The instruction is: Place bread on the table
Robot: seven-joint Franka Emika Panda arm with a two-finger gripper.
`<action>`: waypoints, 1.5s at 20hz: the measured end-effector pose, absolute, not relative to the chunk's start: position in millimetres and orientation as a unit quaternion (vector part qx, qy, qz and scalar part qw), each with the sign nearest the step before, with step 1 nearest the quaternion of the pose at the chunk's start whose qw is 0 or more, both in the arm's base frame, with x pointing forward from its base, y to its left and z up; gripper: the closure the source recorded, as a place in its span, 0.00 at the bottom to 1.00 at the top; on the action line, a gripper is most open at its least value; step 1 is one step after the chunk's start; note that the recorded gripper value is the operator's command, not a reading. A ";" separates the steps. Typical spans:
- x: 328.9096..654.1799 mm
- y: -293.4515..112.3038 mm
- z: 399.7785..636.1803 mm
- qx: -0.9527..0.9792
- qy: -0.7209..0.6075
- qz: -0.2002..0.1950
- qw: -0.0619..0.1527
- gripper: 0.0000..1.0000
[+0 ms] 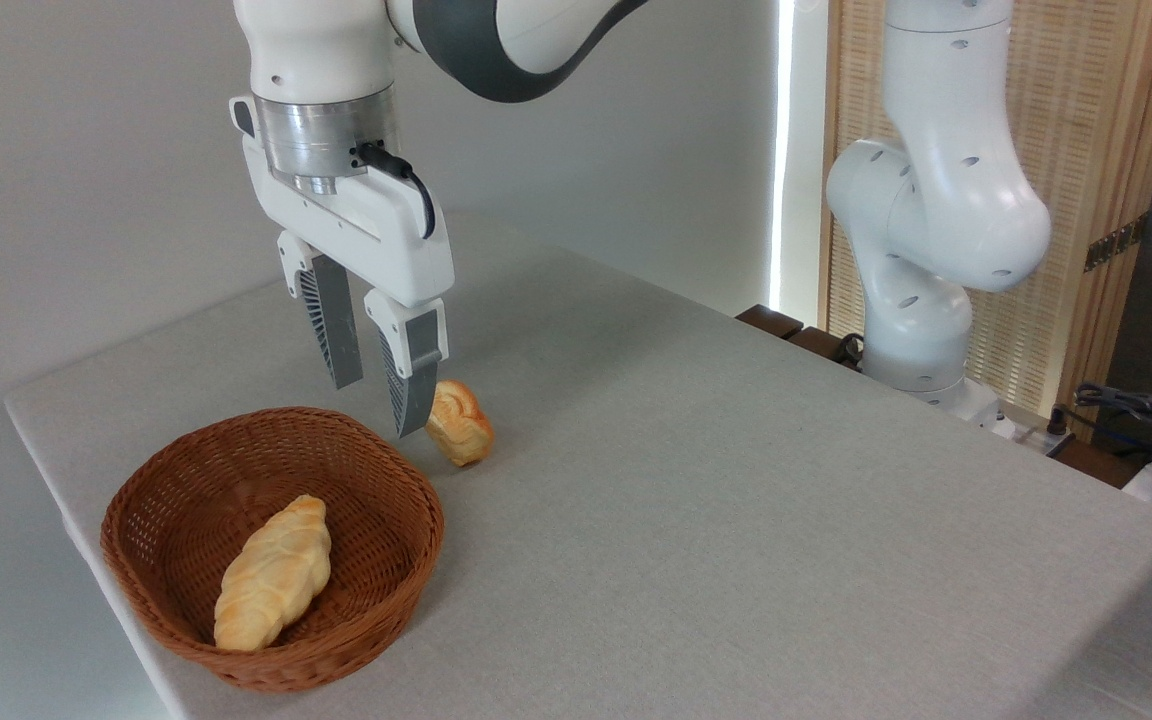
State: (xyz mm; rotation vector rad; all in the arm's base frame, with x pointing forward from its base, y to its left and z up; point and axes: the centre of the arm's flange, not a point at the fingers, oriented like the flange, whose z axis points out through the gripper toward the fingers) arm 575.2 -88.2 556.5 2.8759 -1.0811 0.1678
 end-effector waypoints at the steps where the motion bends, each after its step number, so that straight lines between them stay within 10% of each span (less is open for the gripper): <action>1: 575.1 -88.3 556.5 0.934 -0.352 0.054 0.032 0.00; 30: 572.1 -91.1 548.5 0.934 -0.355 0.031 0.038 0.00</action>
